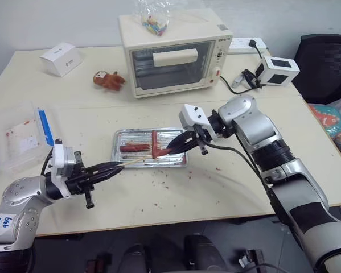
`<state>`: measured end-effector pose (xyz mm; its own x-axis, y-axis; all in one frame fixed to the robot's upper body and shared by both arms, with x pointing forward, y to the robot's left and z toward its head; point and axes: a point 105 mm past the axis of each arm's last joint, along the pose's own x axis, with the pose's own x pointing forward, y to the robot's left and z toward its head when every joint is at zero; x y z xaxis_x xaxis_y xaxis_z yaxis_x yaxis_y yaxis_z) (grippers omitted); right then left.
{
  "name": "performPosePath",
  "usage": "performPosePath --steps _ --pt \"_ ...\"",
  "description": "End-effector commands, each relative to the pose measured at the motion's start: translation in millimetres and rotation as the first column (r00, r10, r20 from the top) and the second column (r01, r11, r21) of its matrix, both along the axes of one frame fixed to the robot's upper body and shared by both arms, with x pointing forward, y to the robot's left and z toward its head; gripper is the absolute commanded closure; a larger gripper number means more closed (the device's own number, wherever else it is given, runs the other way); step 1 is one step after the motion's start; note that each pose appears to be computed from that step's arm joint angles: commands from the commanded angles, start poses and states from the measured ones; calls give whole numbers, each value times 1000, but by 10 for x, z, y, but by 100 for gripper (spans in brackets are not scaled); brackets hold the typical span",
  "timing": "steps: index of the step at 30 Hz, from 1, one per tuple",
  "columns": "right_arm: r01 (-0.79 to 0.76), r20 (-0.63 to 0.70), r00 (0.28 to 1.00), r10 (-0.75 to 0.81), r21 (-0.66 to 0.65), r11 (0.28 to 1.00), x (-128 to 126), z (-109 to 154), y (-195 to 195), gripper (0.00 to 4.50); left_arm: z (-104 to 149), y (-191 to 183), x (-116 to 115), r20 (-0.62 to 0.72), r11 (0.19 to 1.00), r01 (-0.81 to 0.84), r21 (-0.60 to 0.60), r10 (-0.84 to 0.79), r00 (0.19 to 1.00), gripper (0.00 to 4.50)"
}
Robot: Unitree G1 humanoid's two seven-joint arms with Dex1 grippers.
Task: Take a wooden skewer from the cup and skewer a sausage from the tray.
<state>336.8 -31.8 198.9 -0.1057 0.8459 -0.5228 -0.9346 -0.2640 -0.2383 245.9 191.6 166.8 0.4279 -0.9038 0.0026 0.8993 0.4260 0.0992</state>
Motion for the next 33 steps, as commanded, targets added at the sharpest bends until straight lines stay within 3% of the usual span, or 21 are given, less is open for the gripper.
performPosePath --steps 1,33 --pt "-57 5 998 57 6 998 -87 95 -1 387 41 -24 -1 31 1000 12 0 -12 999 450" --pt "-62 -8 998 62 7 998 -127 84 1 387 43 -119 75 39 1000 23 -10 -23 999 450"
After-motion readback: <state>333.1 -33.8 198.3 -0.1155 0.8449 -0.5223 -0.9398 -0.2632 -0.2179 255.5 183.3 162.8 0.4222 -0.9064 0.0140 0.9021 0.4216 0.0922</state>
